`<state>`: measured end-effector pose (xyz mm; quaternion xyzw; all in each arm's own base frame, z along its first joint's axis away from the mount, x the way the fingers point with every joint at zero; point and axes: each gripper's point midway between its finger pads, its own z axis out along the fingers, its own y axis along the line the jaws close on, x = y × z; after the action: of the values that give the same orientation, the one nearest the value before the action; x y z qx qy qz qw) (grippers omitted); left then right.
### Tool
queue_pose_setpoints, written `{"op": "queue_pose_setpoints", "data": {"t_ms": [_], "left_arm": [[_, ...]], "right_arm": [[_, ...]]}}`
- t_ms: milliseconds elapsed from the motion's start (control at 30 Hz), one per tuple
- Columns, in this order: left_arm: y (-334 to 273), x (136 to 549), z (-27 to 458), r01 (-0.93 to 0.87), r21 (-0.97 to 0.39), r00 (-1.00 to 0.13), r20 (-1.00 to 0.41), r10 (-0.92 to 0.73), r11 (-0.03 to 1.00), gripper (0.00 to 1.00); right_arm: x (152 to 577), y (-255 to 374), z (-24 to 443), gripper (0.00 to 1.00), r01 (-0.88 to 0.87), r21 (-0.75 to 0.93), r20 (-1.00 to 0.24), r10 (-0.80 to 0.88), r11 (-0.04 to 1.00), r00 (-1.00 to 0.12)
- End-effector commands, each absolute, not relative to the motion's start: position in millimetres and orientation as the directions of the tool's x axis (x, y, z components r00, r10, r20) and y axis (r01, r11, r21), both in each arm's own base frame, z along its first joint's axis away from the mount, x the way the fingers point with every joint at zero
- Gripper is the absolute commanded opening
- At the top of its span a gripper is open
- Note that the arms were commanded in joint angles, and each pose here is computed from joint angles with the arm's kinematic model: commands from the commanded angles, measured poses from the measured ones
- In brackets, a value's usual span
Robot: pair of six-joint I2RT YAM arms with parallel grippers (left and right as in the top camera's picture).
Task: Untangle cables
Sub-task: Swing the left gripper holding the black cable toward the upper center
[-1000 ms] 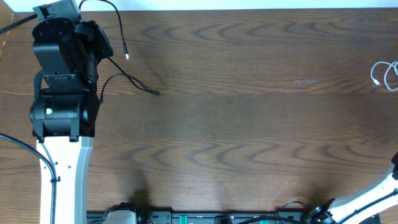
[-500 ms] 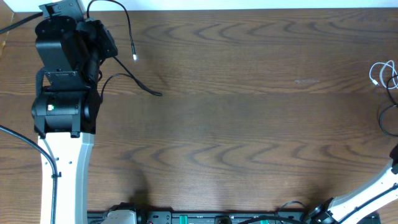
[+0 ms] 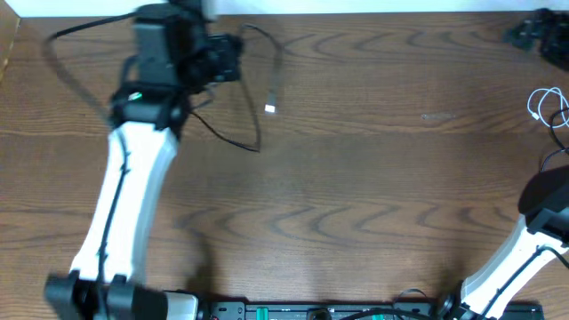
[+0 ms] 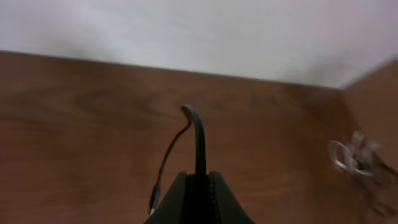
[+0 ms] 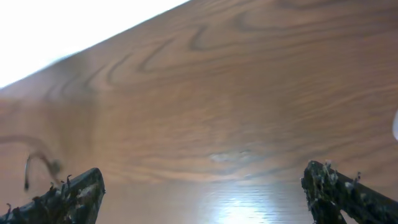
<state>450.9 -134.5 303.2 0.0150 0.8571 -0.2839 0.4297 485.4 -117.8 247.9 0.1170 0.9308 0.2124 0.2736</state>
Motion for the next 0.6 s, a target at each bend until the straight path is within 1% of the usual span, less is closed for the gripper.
{"op": "queue_pose_setpoints", "data": {"t_ms": [0,167,233,300,367,433,500,567], "left_arm": [[-173,458,329,0.324,-0.609,-0.62,-0.715,-0.324,0.724,0.08],[-191,474,390,0.381,-0.705,-0.491,-0.702,-0.516,0.598,0.07],[-200,472,414,0.422,-0.703,-0.447,-0.711,-0.543,0.572,0.08],[-214,466,431,0.452,-0.693,-0.428,-0.721,-0.545,0.562,0.07],[-241,449,452,0.506,-0.682,-0.43,-0.73,-0.532,0.527,0.07],[-256,440,458,0.527,-0.681,-0.445,-0.73,-0.519,0.508,0.08],[-262,436,452,0.515,-0.69,-0.473,-0.724,-0.503,0.508,0.07],[-262,436,432,0.463,-0.708,-0.525,-0.704,-0.479,0.533,0.07]], "right_arm": [[484,-93,257,0.99,-0.015,0.439,-0.497,0.229,0.898,-0.837],[485,-82,256,0.99,-0.042,0.43,-0.498,0.199,0.902,-0.844],[485,-81,256,0.99,-0.041,0.432,-0.495,0.199,0.901,-0.846],[484,-81,255,0.99,-0.039,0.433,-0.491,0.2,0.9,-0.848],[483,-81,255,0.99,-0.04,0.433,-0.487,0.196,0.901,-0.851],[482,-80,255,0.99,-0.041,0.433,-0.486,0.195,0.901,-0.852],[482,-80,254,0.99,-0.041,0.432,-0.485,0.194,0.901,-0.853],[482,-80,254,0.99,-0.051,0.427,-0.49,0.184,0.903,-0.852]]}}
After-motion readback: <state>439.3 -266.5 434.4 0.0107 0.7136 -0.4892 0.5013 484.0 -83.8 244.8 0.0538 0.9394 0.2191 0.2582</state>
